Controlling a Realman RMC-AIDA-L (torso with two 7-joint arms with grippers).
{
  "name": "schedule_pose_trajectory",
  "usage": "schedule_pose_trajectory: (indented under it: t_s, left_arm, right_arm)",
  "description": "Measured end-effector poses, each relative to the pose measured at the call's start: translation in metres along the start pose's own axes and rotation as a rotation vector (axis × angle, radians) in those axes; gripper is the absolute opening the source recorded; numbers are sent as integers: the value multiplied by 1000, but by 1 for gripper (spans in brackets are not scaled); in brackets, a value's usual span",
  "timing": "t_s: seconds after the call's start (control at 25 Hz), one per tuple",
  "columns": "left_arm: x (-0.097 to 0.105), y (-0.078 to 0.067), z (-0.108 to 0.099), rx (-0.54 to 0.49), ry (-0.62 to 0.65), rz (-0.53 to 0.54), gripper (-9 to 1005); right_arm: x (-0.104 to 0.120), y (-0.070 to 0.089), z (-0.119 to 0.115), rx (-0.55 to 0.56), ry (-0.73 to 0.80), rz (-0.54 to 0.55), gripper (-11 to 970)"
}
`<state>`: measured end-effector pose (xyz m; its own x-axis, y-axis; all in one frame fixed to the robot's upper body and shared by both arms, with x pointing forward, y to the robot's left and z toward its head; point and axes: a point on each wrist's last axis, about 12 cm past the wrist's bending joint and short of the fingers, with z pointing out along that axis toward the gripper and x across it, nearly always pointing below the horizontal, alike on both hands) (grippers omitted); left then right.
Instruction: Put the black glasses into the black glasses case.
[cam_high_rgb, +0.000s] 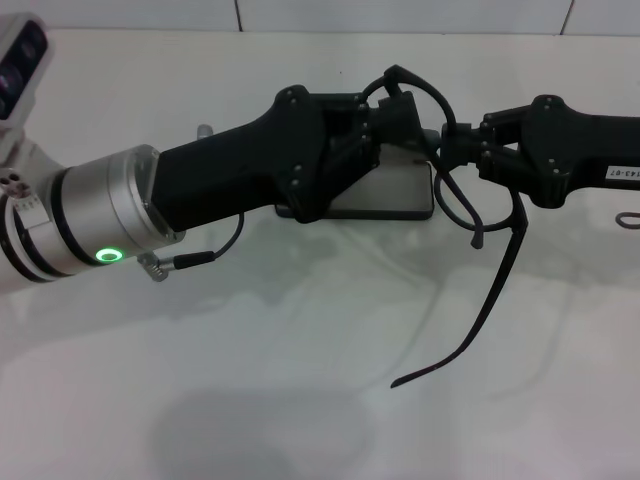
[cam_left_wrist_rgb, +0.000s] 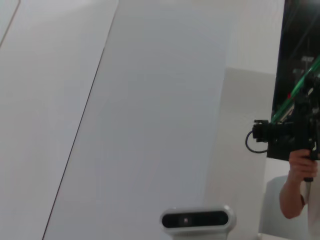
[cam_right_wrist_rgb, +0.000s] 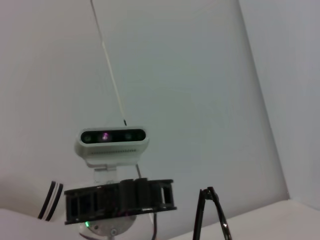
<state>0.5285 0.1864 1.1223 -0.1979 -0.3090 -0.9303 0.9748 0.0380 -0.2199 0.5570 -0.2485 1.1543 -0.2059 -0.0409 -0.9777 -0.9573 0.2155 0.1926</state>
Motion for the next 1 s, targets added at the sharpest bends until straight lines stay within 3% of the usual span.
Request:
schedule_pose_trajectory:
  t_s: [0.2, 0.64, 1.0]
  left_arm:
    - [1, 0, -1, -3, -2, -3, 43]
    - [3, 0, -3, -15, 7, -16, 43]
    - [8, -6, 13, 92, 67, -33, 43]
  right_arm:
    - [-3, 2, -4, 0, -54, -29, 69]
    - [-33, 20, -48, -14, -406, -232, 69]
    - [-48, 12, -33, -26, -468, -345, 69]
